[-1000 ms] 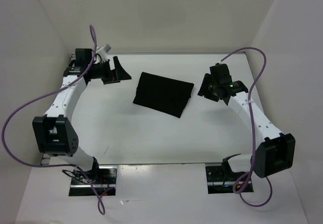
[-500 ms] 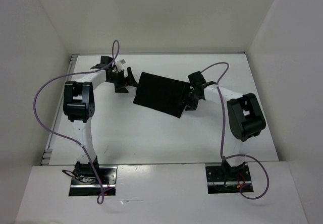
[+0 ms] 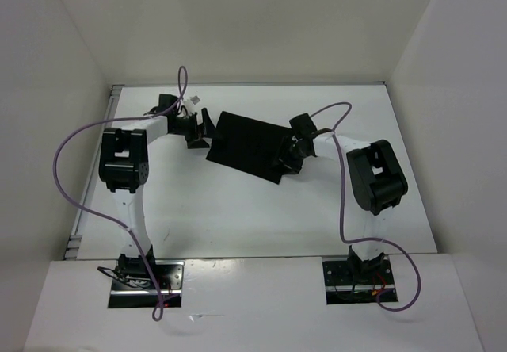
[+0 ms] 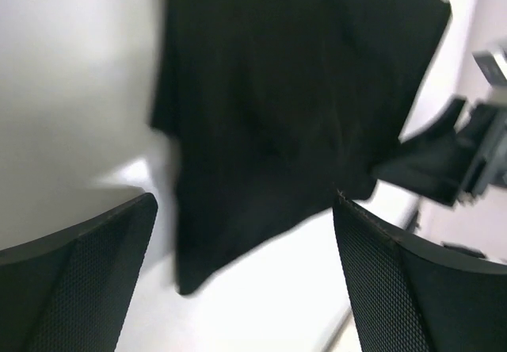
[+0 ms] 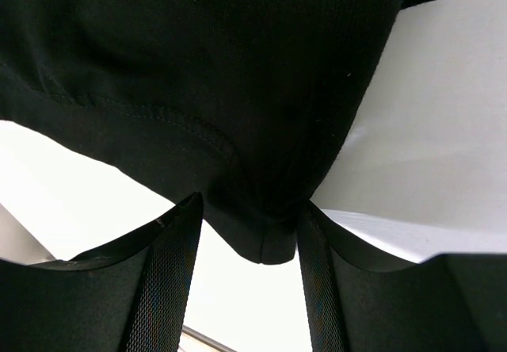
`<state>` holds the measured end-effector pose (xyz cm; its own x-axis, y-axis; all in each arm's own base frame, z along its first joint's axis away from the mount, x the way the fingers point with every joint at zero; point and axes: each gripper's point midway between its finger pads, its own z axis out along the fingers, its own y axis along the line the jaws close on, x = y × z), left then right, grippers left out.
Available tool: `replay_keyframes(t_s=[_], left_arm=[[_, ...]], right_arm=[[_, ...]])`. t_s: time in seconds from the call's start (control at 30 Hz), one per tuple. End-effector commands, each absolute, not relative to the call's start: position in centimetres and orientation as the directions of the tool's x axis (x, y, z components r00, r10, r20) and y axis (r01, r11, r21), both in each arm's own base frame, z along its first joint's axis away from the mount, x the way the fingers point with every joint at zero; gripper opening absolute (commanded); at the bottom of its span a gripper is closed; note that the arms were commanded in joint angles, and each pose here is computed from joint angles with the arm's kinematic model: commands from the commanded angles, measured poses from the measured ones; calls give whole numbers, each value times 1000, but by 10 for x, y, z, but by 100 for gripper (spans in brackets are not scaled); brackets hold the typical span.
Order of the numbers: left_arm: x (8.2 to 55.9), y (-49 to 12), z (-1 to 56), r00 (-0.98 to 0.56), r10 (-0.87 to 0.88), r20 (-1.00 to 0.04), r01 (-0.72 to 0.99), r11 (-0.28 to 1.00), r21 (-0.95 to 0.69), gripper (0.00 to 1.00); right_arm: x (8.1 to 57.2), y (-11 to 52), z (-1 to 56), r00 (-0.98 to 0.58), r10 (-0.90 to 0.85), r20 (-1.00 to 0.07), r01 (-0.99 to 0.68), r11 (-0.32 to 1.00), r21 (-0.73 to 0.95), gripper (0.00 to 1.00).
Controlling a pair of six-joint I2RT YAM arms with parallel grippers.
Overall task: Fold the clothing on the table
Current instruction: Flatten the skirt out
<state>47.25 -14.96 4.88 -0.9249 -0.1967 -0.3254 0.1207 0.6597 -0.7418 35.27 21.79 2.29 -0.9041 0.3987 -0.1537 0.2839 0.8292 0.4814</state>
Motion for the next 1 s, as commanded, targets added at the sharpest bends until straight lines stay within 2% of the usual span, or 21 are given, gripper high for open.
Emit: replay_keyframes(t_s=[0.0, 0.07, 0.1, 0.13, 0.2, 0.23, 0.27, 0.3, 0.37, 0.4, 0.43, 0.5, 0.57, 0.6, 0.63, 0.7, 0.83, 0.97], left_arm=[[430, -153, 9, -965, -180, -192, 21, 674, -738, 99], [422, -151, 14, -961, -213, -175, -18, 681, -732, 98], [423, -148, 28, -950, -231, -209, -10, 693, -721, 95], [414, -141, 19, -943, -255, -212, -55, 752, -657, 100], [411, -133, 29, -917, -268, -296, -67, 834, -548, 100], [408, -143, 55, -894, -236, -382, -17, 869, -495, 100], [407, -135, 58, -871, -242, -427, -49, 908, -416, 100], [397, -135, 67, -870, -251, -425, -71, 916, -394, 100], [384, -142, 67, -882, -248, -400, -102, 930, -353, 100], [366, -137, 58, -909, -283, -306, -181, 929, -322, 100], [365, -137, 63, -915, -282, -288, -188, 931, -313, 100], [338, -152, 64, -960, -215, -179, -144, 929, -342, 100], [316, -162, 61, -975, -166, -148, -107, 934, -340, 100], [315, -159, 74, -964, -173, -204, -101, 942, -319, 100], [302, -160, 75, -960, -181, -214, -113, 949, -294, 100], [311, -146, 108, -902, -223, -370, -134, 959, -250, 100], [314, -115, 150, -794, -325, -513, -255, 945, -205, 100], [305, -89, 193, -677, -331, -657, -301, 939, -163, 100]], right_arm=[[345, 219, 18, -902, 407, -142, 306, 837, 454, 56], [341, 216, 22, -900, 409, -149, 307, 839, 449, 56], [335, 213, 18, -903, 408, -134, 316, 843, 435, 55], [337, 212, 21, -899, 412, -148, 315, 844, 433, 55], [334, 208, 23, -897, 414, -153, 319, 848, 423, 55], [334, 207, 28, -894, 417, -164, 318, 849, 422, 55], [336, 206, 32, -890, 420, -179, 315, 848, 425, 55], [334, 205, 32, -891, 420, -172, 319, 850, 419, 55], [334, 203, 38, -890, 415, -189, 309, 854, 418, 55], [336, 207, 41, -892, 407, -196, 297, 855, 425, 55], [335, 205, 43, -889, 410, -203, 299, 857, 418, 55], [338, 204, 50, -887, 404, -225, 287, 862, 419, 55], [341, 201, 55, -883, 400, -246, 282, 870, 404, 55], [344, 202, 63, -878, 402, -260, 274, 867, 417, 55], [346, 201, 65, -877, 397, -270, 269, 872, 408, 55], [347, 199, 71, -872, 400, -283, 269, 874, 405, 55], [350, 198, 77, -870, 394, -295, 262, 878, 400, 55], [350, 190, 77, -873, 385, -300, 266, 890, 370, 55]])
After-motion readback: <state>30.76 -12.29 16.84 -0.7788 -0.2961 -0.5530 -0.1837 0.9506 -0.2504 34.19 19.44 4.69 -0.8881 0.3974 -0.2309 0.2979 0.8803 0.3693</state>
